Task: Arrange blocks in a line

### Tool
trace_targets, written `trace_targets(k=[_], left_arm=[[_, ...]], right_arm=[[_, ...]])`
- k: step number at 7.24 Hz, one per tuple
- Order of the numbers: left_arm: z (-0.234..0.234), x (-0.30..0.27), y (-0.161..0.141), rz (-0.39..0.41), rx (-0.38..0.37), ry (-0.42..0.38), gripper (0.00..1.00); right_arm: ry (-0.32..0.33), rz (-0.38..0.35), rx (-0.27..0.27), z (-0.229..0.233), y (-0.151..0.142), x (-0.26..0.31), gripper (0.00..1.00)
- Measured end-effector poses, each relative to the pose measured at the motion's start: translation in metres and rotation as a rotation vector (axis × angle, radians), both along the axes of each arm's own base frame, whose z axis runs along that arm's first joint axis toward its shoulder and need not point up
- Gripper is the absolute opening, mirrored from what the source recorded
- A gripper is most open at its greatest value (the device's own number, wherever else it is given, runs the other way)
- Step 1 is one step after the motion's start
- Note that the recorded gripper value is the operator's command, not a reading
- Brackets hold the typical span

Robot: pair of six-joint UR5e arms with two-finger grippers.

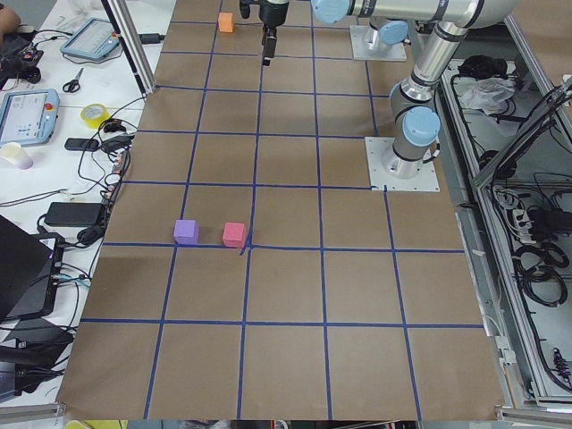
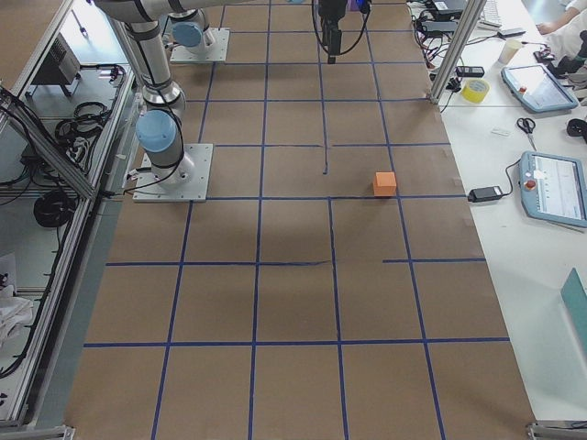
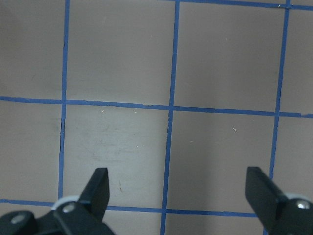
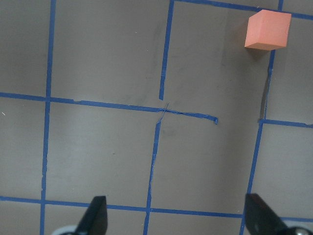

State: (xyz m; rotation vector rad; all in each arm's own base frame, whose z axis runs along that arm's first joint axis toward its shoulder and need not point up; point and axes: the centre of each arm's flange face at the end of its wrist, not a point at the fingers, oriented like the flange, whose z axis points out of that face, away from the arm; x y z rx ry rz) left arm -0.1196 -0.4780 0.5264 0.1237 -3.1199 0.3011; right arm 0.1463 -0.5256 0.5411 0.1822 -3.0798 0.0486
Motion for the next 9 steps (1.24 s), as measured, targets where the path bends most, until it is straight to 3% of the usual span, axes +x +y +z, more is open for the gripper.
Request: trace_targets(k=[5,9], left_arm=[[0.0,0.0,0.0,0.0,0.001,-0.004,1.0],[0.0,0.001,0.0,0.002,0.0,-0.002,1.0]], right_arm=[[0.003,0.0,-0.036,-0.002,-0.012,-0.012,1.0],[0.006,-0.094,-0.056,-0.051,-0.074,-0.07,1.0]])
